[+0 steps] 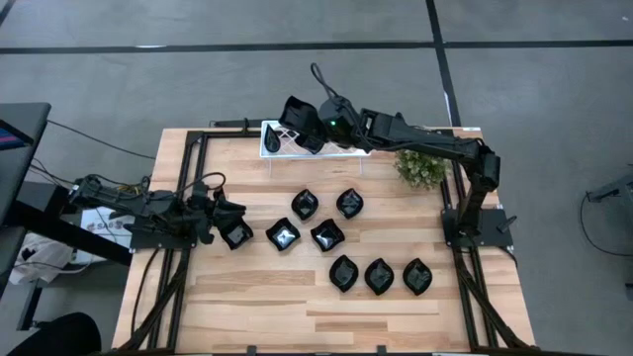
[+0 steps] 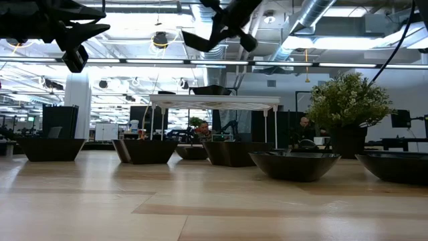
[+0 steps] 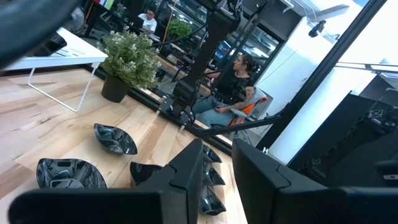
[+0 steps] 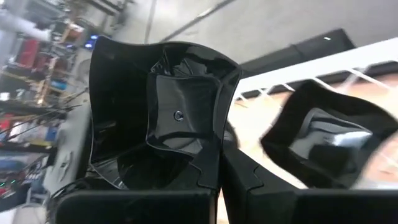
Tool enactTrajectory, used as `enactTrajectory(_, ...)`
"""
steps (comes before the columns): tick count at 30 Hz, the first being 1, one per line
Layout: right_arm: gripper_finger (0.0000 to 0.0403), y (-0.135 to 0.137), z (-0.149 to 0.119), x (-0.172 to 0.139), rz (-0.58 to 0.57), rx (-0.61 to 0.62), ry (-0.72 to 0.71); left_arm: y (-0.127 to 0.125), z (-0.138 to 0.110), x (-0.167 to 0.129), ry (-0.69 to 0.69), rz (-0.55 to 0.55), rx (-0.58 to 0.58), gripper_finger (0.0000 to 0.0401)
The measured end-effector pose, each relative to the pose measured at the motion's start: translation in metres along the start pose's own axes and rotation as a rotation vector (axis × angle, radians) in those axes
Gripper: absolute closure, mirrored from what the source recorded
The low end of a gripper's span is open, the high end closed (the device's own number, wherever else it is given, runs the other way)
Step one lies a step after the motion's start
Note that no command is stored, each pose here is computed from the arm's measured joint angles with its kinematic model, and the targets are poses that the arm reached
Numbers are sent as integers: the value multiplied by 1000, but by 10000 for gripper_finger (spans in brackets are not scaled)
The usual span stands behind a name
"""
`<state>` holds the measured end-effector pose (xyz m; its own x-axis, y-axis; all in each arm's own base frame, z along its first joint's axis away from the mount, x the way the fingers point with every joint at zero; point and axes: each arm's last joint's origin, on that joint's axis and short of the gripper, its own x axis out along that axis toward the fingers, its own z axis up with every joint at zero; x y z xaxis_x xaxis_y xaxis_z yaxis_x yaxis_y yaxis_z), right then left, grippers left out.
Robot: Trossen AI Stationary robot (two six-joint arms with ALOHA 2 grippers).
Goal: Pick & Place Mini shaped plates
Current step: Stack the distorted square-shaped plate on top of the distorted square-shaped plate on the shelf
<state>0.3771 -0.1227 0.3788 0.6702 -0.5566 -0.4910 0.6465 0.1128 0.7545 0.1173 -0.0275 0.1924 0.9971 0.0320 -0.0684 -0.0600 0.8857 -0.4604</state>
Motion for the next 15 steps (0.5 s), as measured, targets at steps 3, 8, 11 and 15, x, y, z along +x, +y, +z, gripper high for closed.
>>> enactTrajectory(3, 403, -5, -1, 0, -56, 11, -3, 0, 0, 0, 0, 0, 1, 313)
enactTrajectory(8, 403, -9, -2, 0, -98, 36, 5, 0, 0, 0, 0, 0, 1, 313)
enactTrajectory(11, 403, -11, -3, -1, -117, 44, 10, 0, 0, 0, 0, 0, 1, 313)
enactTrajectory(15, 403, -15, -4, -1, -157, 61, 18, 0, 0, 0, 0, 0, 0, 313)
